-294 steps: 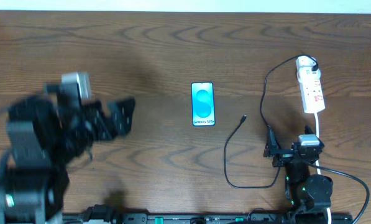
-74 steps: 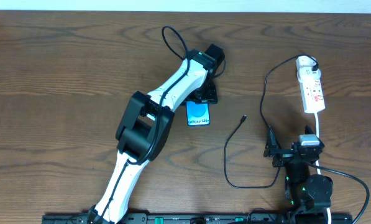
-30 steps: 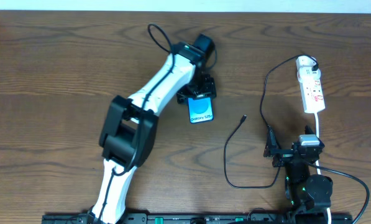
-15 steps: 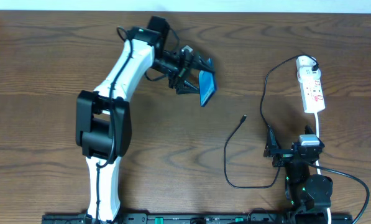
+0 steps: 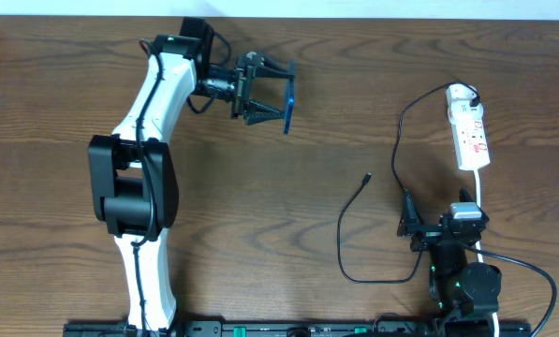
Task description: Plug charger to phone and switch on socket
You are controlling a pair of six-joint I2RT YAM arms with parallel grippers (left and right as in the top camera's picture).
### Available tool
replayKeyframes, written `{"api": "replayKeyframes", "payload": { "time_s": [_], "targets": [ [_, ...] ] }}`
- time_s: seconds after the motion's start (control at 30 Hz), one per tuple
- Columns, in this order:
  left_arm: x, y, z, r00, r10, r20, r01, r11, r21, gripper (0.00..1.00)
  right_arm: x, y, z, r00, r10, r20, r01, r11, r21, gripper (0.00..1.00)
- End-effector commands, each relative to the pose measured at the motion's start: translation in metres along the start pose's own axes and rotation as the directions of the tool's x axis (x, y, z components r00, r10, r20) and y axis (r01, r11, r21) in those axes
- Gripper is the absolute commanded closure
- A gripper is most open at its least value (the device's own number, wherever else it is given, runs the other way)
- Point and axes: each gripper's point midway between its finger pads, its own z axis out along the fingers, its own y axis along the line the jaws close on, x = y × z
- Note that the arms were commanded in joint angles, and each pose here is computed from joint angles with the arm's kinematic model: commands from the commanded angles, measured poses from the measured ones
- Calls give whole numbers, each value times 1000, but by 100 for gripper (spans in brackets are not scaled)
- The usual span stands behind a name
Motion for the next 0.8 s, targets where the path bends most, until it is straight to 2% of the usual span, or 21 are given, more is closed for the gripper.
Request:
{"api": "replayKeyframes", "payload": {
  "time_s": [0.0,0.27,0.77],
  "targets": [
    [18,-22,-6,999,-39,-34,41,998,55,25,1,-2,0,1000,-11,-2,11,1000,7,1],
    [18,-22,-7,983,-177,-41,179,983,51,25,1,-2,0,1000,-11,-2,11,1000,7,1],
    [18,-22,-7,983,-179,-41,181,982,51,25,1,-2,0,1000,-11,-2,11,1000,7,1]
  ]
}}
